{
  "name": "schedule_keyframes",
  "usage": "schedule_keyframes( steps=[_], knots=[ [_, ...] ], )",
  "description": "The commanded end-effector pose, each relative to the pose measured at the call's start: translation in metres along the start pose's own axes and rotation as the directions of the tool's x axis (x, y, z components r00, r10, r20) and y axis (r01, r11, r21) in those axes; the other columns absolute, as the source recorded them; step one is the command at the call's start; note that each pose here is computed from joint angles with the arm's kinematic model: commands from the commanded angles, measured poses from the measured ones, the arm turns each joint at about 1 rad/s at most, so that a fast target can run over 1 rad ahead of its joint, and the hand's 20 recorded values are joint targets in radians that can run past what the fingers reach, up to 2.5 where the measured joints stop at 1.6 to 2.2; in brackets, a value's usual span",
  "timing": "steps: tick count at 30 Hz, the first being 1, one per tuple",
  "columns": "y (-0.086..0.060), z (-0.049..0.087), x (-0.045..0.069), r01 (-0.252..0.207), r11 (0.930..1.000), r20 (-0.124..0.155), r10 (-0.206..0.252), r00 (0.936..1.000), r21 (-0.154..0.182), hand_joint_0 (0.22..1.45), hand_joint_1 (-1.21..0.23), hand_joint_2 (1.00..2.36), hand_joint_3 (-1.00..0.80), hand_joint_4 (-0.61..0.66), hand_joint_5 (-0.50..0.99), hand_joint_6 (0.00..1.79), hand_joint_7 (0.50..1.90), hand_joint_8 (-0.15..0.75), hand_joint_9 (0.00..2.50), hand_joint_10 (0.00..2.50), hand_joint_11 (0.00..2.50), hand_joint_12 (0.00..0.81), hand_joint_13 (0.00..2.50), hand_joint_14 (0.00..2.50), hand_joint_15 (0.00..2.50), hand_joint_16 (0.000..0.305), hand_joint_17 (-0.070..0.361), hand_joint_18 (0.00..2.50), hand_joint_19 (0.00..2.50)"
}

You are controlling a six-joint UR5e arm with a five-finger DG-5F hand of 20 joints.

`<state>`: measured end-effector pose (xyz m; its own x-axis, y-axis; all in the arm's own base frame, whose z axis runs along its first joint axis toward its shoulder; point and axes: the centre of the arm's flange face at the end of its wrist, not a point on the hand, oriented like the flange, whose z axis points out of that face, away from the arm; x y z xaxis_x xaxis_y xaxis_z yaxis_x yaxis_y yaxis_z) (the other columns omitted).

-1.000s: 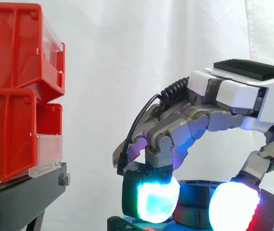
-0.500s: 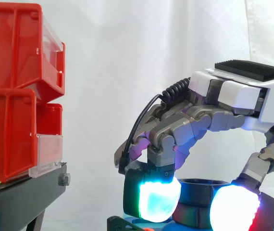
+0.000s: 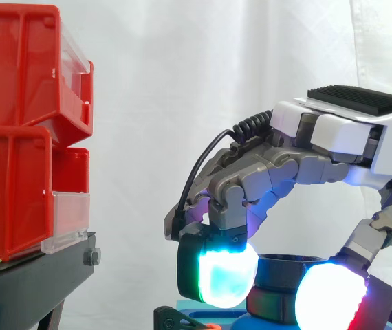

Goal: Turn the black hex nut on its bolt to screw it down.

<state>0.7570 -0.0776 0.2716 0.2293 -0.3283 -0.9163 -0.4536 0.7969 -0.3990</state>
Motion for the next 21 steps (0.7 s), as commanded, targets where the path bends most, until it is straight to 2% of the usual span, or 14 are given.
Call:
schedule_keyframes(
  steps=[1,21],
  knots=[
    [0.0001,-0.0002,-0.0001,0.000,1.0000,0.000,0.000,1.0000,-0.002,0.62,-0.68,1.01,-0.34,0.13,0.01,0.50,1.45,0.291,1.02,0.02,0.41,0.310,0.65,0.01,0.22,0.043,0.096,0.58,0.52],
    [0.0014,0.0008,0.0005,0.000,1.0000,0.001,0.000,1.0000,-0.005,0.62,-0.68,1.01,-0.34,0.14,0.01,0.50,1.43,0.313,1.06,0.02,0.45,0.311,0.67,0.01,0.22,0.043,0.097,0.60,0.52]
  ],
)
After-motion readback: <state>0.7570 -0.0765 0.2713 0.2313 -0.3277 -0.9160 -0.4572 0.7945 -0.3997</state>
